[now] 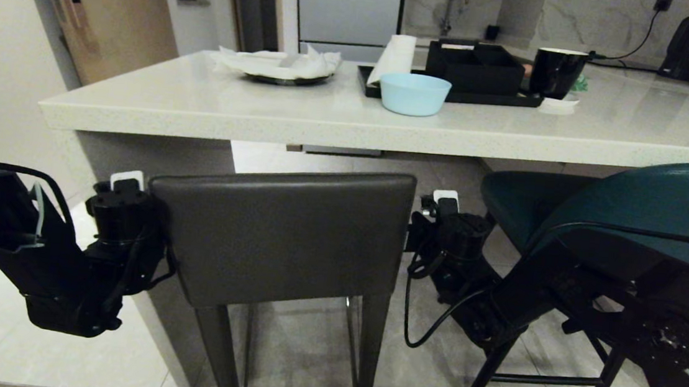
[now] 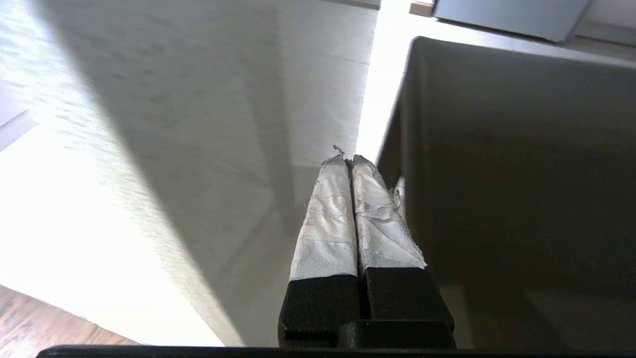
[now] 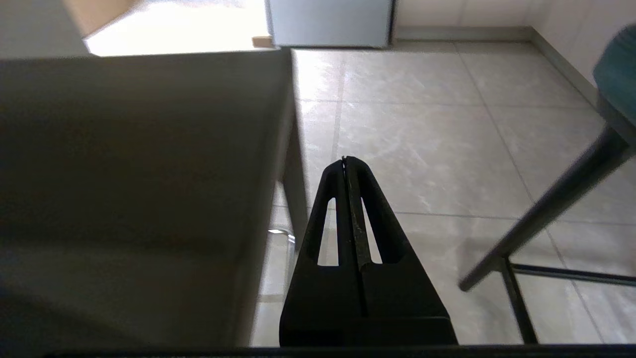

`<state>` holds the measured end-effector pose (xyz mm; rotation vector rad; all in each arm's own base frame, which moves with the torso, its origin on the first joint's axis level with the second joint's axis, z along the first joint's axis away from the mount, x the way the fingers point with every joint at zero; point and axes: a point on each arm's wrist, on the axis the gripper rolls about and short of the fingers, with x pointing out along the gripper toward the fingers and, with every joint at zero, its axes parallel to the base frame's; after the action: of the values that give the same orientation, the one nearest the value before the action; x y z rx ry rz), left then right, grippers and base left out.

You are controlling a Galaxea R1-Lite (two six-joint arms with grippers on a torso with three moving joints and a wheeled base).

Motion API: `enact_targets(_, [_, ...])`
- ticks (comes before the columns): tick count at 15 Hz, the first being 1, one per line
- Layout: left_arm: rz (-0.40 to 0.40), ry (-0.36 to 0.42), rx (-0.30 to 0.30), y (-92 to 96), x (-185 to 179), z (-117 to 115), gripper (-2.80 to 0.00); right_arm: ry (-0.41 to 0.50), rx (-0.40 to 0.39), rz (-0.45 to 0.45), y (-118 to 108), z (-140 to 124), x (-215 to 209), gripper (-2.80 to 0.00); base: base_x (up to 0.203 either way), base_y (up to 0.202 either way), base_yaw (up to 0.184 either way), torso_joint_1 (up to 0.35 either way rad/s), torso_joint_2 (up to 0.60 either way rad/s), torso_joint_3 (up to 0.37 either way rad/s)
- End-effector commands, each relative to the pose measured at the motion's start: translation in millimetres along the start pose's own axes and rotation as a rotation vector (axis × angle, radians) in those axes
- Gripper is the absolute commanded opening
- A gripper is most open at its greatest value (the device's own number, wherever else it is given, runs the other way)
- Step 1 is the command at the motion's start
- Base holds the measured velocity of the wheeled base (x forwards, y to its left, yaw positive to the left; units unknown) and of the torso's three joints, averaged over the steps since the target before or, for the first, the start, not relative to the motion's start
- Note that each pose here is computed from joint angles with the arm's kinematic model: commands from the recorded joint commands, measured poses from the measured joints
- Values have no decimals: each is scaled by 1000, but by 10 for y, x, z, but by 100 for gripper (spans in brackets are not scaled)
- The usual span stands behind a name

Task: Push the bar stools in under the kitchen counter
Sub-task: Push the gray chair back under the dining table

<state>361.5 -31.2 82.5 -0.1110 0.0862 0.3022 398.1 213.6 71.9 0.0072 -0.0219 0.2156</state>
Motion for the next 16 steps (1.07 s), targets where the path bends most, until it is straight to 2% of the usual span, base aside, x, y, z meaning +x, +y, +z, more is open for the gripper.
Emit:
enact_targets(1, [-8, -21, -10, -12, 3, 50, -280, -25, 9, 38, 119, 155, -188, -280, 0, 0, 0, 0, 0, 0])
enact_targets(7, [-60, -24, 11, -218, -7, 33, -280, -33, 2, 50, 132, 146, -322, -280, 0, 0, 0, 0, 0, 0])
enact_targets(10, [-102, -7, 19, -391, -91, -23, -280, -20, -16, 23, 28, 129, -277, -280, 0, 0, 0, 0, 0, 0])
enact_targets(11, [-108, -8, 19, -418, -106, -24, -280, -13, -34, 7, -33, 122, -246, -280, 0, 0, 0, 0, 0, 0])
enact_targets(16, [-118, -8, 21, -462, -93, -45, -280, -23, -31, 9, -22, 155, -255, -280, 0, 0, 0, 0, 0, 0])
